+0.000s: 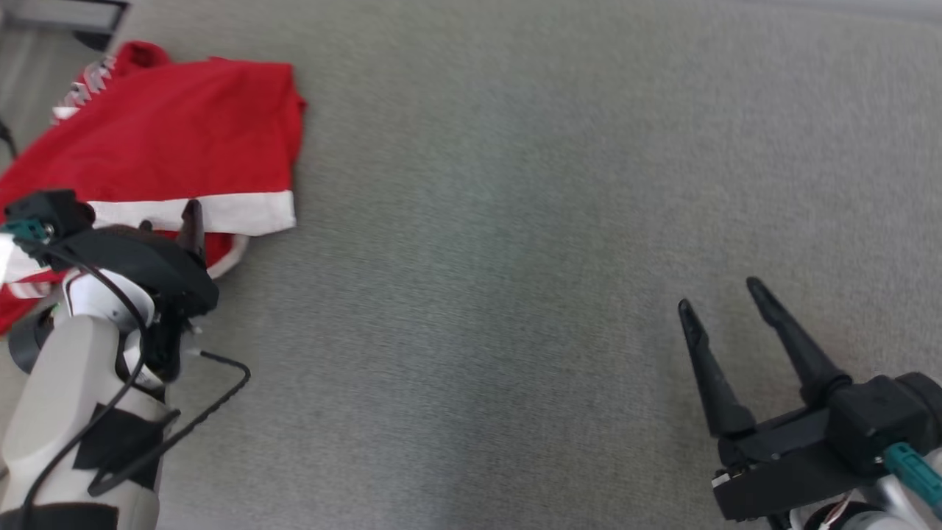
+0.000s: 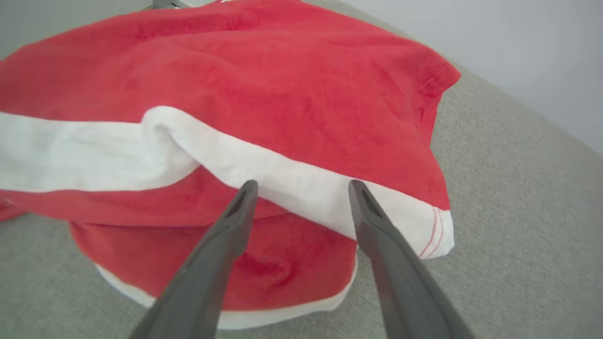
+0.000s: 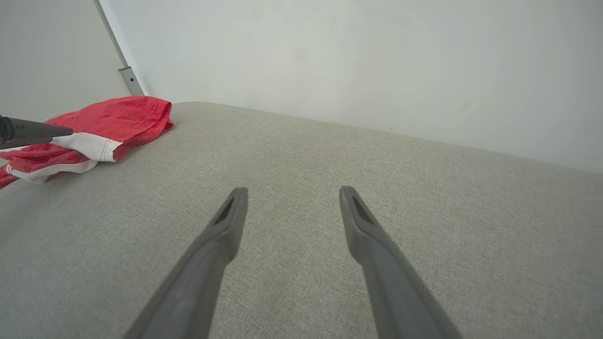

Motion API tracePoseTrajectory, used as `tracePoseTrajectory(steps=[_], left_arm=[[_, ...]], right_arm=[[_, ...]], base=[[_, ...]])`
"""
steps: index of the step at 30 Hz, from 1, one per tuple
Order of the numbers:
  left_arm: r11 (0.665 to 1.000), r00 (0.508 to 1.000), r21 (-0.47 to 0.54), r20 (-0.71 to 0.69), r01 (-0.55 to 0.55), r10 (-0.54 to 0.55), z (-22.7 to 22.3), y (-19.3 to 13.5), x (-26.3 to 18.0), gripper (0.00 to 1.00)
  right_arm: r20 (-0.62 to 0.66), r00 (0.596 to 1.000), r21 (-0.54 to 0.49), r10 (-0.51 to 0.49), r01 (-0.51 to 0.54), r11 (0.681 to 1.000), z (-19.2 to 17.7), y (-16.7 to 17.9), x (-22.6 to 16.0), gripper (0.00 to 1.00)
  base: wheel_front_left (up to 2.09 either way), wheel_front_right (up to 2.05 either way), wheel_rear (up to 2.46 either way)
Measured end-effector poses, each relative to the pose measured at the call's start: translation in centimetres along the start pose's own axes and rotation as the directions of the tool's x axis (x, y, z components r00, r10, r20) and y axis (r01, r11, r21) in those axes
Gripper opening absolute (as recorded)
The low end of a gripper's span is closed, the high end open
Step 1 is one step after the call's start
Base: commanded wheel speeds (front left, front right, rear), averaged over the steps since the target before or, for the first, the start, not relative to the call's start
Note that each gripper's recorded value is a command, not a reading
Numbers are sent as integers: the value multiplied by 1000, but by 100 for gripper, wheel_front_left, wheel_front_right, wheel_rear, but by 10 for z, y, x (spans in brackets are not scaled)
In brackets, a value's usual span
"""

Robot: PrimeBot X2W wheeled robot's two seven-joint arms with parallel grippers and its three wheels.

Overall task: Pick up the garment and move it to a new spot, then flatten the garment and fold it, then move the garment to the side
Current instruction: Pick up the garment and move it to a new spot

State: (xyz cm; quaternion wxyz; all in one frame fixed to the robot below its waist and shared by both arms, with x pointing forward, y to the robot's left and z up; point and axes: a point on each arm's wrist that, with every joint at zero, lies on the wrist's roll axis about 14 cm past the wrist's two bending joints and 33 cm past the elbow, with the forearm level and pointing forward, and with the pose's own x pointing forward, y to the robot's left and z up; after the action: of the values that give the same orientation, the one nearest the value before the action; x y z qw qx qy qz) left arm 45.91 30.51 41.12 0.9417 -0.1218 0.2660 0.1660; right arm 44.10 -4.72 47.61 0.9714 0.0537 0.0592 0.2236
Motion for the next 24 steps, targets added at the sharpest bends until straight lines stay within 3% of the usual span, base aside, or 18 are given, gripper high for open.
tracePoseTrajectory(steps=[8, 9, 24], left_arm=[[999, 997, 41, -71, 26, -23, -18, -31, 42, 100], [999, 997, 50, -82, 21, -17, -23, -30, 45, 0], [997, 999, 59, -11, -49, 50, -6, -10, 43, 0]], right_arm=[[-72, 993, -4, -98, 97, 995, -23, -37, 0, 100], [-79, 992, -4, -101, 101, 995, -25, -38, 0, 100], [-101, 991, 29, -85, 88, 996, -25, -27, 6, 100]], base=[[0, 0, 0], [0, 0, 0], [0, 0, 0]])
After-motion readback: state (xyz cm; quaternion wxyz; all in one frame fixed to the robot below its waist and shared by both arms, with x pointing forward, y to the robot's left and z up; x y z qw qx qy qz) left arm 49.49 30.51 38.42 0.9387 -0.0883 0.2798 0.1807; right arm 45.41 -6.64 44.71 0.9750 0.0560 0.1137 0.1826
